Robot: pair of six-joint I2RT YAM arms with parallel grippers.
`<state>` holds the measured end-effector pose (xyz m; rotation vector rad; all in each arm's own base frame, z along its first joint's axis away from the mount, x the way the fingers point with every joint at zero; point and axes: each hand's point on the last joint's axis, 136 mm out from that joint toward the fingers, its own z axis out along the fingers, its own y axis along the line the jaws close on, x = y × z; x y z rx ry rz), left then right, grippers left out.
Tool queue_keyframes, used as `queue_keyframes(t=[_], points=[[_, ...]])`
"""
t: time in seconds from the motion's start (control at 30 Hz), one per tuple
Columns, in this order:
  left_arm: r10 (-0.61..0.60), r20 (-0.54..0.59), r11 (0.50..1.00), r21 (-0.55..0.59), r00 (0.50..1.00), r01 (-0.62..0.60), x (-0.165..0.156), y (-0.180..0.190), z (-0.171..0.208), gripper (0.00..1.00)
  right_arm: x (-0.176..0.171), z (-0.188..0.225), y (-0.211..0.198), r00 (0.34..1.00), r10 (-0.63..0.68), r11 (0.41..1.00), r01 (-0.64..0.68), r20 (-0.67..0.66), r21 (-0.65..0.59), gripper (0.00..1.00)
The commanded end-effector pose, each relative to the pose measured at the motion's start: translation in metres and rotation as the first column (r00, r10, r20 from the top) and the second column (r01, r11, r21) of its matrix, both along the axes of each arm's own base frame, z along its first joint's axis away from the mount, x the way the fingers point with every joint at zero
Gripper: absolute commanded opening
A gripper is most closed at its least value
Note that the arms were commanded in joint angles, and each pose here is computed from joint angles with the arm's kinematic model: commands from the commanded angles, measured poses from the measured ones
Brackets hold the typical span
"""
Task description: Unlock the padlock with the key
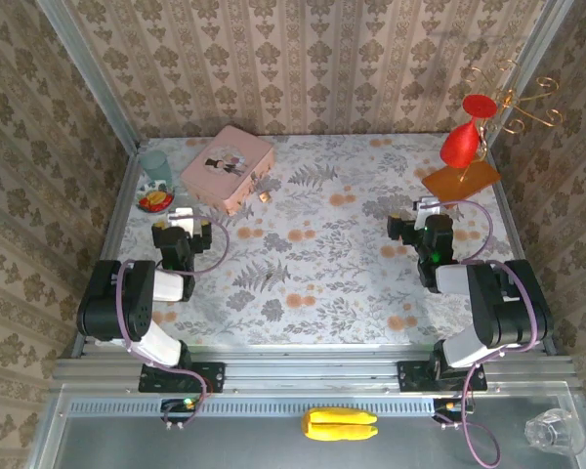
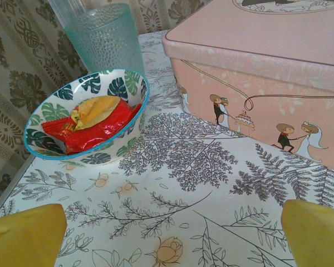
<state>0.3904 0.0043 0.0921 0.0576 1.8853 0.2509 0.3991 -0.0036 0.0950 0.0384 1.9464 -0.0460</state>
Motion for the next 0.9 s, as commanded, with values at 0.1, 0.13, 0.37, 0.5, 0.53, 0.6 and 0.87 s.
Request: queue_keyframes(t=[0.1,0.13,0.37,0.5,0.53,0.6,0.87], points=[[-0.006,0.027,1.0,-0.022,1.0,0.006,0.0052,-0.0005,0.0084,1.0,0.0014,0.0019,0.0003,1.0,0.001,1.0,-0.001,0.018,0.018,1.0],[-0.006,0.028,1.0,-0.022,1.0,0.007,0.0052,-0.0009,0.0086,1.0,0.0015,0.0024,0.0001,1.0,0.0,1.0,-0.001,0.019,0.018,1.0],[-0.004,0.028,1.0,-0.022,1.0,0.005,0.0052,-0.0002,0.0086,1.0,0.0014,0.0021,0.0001,1.0,0.0,1.0,0.0,0.018,0.018,1.0],[-0.004,0.027,1.0,-0.023,1.0,0.005,0.0053,0.0001,0.0083,1.0,0.0017,0.0025,0.0001,1.0,0.0,1.0,0.0,0.019,0.018,1.0],[-0.005,0.024,1.0,-0.024,1.0,0.005,0.0053,-0.0001,0.0077,1.0,0.0014,0.0022,0.0001,1.0,0.0,1.0,0.0,0.018,0.018,1.0],[-0.006,0.024,1.0,-0.026,1.0,0.007,0.0056,0.0,0.008,1.0,0.0016,0.0024,0.0003,1.0,0.001,1.0,-0.001,0.019,0.018,1.0],[-0.056,0.046,0.998,-0.01,0.997,0.057,0.002,-0.0097,0.01,1.0,0.0012,0.0026,0.0,1.0,0.0,1.0,0.0,0.02,0.016,1.0]])
